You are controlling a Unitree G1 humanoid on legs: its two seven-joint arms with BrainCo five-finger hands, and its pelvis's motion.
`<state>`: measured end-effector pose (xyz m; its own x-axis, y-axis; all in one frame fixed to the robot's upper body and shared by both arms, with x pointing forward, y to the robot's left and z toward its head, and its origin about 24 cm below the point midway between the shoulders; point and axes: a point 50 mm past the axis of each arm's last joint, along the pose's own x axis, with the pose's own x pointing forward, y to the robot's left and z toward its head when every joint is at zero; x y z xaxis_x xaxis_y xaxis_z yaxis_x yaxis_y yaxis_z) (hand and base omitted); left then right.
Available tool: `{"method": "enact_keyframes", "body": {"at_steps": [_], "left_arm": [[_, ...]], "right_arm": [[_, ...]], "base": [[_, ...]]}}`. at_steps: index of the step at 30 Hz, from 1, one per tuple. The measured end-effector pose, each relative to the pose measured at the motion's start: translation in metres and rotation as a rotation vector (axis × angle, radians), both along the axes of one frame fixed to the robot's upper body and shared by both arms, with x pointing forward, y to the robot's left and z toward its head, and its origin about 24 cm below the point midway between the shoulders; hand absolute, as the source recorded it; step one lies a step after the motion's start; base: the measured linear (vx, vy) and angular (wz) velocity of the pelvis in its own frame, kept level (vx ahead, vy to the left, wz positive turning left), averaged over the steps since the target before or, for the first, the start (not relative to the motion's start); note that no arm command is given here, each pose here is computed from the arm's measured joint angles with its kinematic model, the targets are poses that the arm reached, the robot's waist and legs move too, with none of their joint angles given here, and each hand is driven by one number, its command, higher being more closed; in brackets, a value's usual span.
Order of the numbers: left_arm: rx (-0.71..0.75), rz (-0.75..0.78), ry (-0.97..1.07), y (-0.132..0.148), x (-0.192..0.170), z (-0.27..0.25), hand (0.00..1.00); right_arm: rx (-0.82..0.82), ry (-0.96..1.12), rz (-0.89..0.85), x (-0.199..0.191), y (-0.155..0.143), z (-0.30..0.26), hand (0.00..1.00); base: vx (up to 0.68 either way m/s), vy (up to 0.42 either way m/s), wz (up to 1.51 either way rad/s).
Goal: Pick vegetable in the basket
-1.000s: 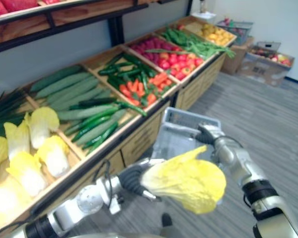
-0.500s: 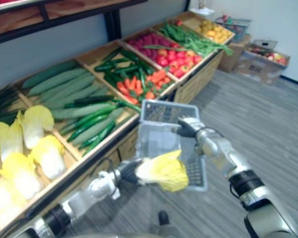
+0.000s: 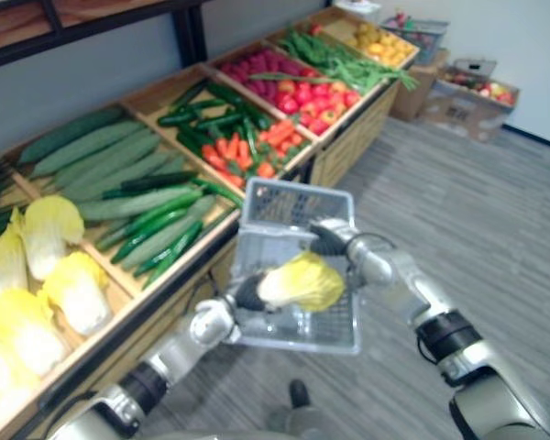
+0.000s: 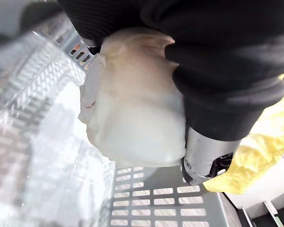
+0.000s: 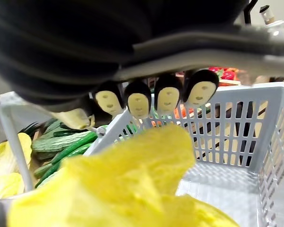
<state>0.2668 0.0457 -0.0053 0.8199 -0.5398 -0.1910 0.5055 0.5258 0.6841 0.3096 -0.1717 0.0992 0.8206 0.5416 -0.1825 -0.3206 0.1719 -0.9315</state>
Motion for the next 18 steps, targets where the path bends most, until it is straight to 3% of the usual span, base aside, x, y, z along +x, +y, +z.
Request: {"method": "enact_keyframes", "body": {"at_steps": [3,4,18], "left_arm": [[0.021,0.026,0.014,-0.001,0.003,-0.003,1.00],[0.011,0.033,0.017,-0.004,0.004,-0.002,0.00],[0.010,-0.002,-0.006,-0.018,0.007,0.006,0.00]], "right_arm": [[0.016,0.026,0.036,-0.003,0.006,0.000,1.00],[0.023,0.032,0.046,-0.004,0.008,0.000,1.00],[-0.016,0.044,0.088,-0.009,0.007,0.006,1.00]], "base": [[-0.03,0.035,-0.05],[-0.03,0.036,-0.04],[-0.05,0.025,0.03]]}}
